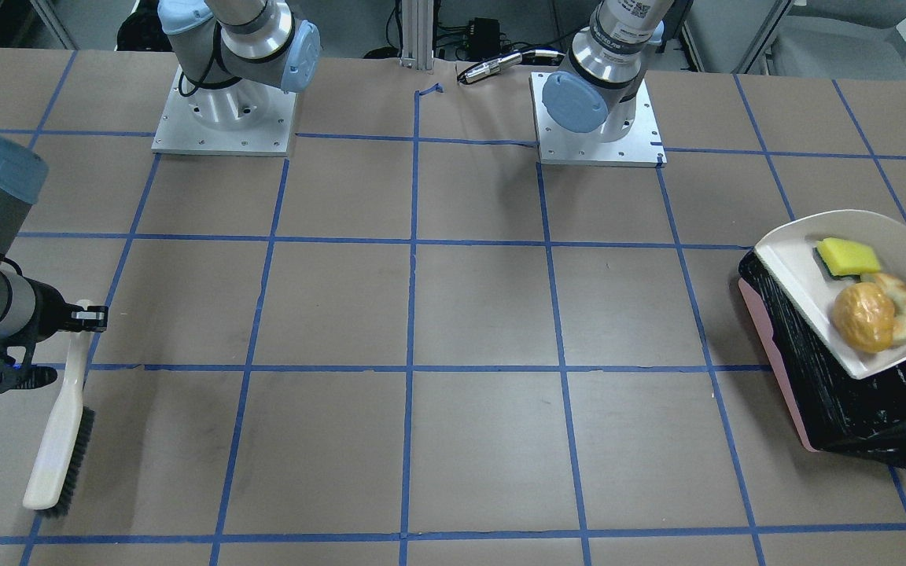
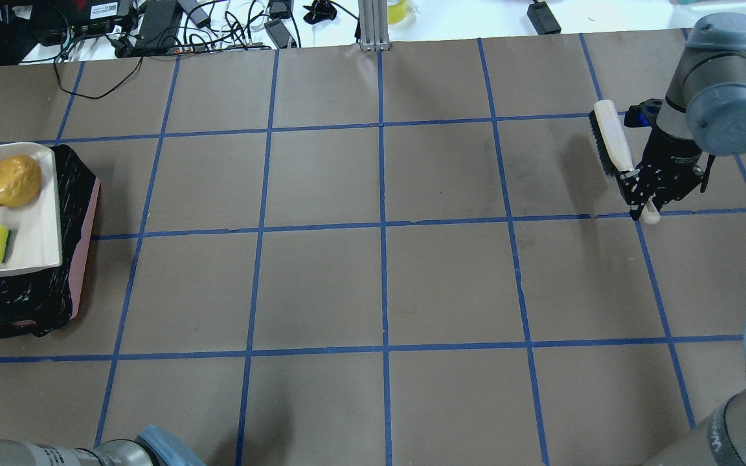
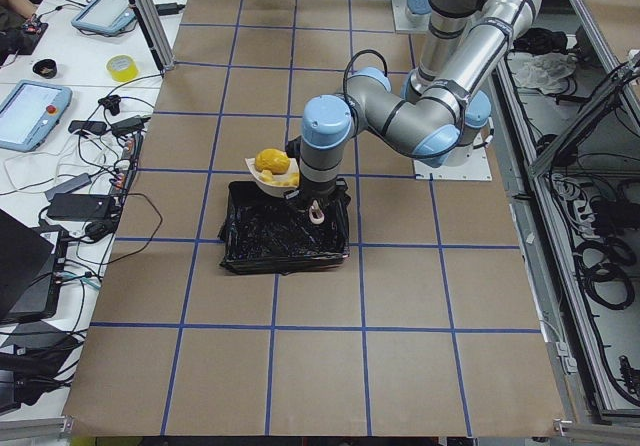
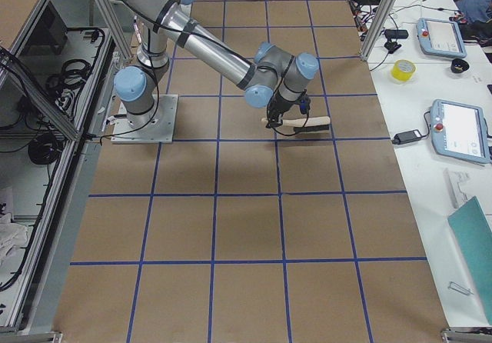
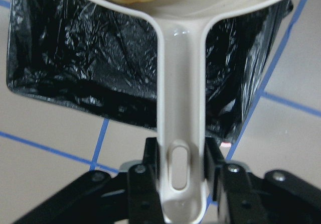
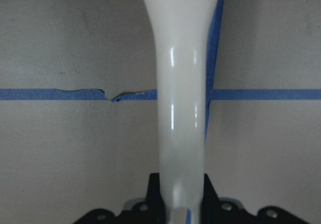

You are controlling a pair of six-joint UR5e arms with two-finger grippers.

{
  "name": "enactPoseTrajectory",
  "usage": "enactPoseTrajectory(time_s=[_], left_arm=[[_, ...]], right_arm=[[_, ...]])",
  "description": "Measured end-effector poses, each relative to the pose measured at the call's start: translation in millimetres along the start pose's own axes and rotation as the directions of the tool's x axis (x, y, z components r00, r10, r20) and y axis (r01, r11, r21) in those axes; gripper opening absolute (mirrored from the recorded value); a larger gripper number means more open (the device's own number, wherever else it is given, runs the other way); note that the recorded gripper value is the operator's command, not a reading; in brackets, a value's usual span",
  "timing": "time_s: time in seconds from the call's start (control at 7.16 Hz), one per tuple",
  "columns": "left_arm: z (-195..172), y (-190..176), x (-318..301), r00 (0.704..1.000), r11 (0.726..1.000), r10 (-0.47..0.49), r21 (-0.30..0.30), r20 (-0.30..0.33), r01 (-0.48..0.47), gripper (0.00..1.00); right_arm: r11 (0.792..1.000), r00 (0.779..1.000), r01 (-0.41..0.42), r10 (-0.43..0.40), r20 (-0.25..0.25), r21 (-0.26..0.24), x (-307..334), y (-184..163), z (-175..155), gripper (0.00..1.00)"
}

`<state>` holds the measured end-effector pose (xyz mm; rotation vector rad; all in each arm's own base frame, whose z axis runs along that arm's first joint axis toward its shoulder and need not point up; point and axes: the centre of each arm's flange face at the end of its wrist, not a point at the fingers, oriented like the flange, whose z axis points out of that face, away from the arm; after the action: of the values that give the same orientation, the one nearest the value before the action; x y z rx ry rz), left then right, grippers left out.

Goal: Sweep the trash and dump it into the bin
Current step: 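Tilt the dustpan over the black trash bag with the left gripper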

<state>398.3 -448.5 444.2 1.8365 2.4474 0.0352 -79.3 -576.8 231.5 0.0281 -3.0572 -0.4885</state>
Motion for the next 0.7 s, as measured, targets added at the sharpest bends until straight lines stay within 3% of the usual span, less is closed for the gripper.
enactPoseTrajectory(time_s=[0.42, 0.56, 0.7], left_arm=[[-21, 49, -32, 0.99, 0.969, 0.128, -0.208, -0.052, -0.136, 0.0], [-23, 45, -40, 0.982, 0.946, 0.168, -0.268, -0.082, -0.184, 0.0], [-31, 22, -50, 0.966, 0.904, 0.221, -0.343, -0.132, -0.254, 0.0]], right_arm=[[1.0, 1.0, -0.011, 0.011, 0.006, -0.01, 8, -6, 7, 0.02], [1.0, 1.0, -0.012, 0.012, 0.008, -0.013, 9, -7, 9, 0.06], [1.0, 1.0, -0.012, 0.012, 0.009, -0.015, 9, -8, 10, 0.07]])
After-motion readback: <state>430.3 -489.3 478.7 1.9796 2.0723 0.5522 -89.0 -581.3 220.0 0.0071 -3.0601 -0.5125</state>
